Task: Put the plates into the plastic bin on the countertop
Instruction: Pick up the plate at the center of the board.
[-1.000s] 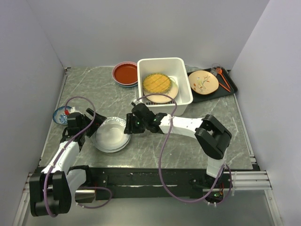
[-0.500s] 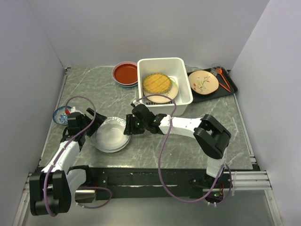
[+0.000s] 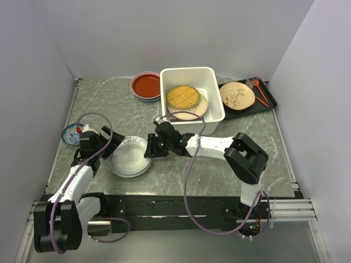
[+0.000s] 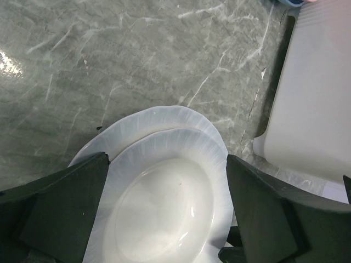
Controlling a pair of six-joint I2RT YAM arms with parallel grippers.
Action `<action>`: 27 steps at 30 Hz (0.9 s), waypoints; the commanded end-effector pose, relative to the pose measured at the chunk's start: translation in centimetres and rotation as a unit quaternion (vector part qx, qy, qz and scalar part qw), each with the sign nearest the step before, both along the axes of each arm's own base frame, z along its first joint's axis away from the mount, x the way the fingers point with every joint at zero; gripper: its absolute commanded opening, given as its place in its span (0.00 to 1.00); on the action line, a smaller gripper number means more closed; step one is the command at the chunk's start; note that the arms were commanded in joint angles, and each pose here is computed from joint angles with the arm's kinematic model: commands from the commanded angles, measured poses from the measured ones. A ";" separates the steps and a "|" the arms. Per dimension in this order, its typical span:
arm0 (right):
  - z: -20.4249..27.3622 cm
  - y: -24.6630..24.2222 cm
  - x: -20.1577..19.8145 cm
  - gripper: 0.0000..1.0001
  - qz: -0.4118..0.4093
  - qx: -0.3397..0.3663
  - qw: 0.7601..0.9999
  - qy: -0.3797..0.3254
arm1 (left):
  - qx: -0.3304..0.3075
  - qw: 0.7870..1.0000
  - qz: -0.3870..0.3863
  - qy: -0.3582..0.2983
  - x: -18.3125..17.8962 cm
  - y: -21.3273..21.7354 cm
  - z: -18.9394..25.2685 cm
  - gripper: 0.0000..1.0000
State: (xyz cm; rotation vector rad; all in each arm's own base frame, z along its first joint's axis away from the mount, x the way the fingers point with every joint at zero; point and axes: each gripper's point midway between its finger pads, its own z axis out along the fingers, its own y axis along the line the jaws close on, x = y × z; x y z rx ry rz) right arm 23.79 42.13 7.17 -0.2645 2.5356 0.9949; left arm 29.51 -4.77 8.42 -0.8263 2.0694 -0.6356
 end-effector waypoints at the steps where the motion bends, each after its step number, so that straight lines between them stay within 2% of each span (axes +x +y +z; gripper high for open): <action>1: 1.0 1.2 0.4 0.50 -0.001 0.058 0.998 -0.010 | -0.025 0.996 -0.034 0.082 -3.4 -2.1 -3.6 0.95; 9: 4.5 2.4 0.4 0.50 0.007 0.136 0.990 -0.040 | -0.027 0.995 -0.048 0.084 -3.2 -3.0 -3.8 0.95; 18: 3.9 3.6 -0.3 0.49 0.003 0.180 0.984 -0.004 | -0.028 0.995 -0.050 0.078 -3.1 -3.4 -3.5 0.95; 23: 3.4 3.4 -0.2 0.48 -0.011 0.168 0.986 -0.001 | -0.026 0.995 -0.050 0.080 -3.1 -3.5 -3.6 0.95; 26: 3.4 3.1 0.1 0.45 -0.017 0.159 0.987 -0.007 | -0.025 0.995 -0.051 0.080 -3.1 -3.5 -3.5 0.95; 27: 3.3 3.2 0.0 0.41 -0.017 0.155 0.988 -0.007 | -0.024 0.995 -0.052 0.080 -3.0 -3.5 -3.5 0.95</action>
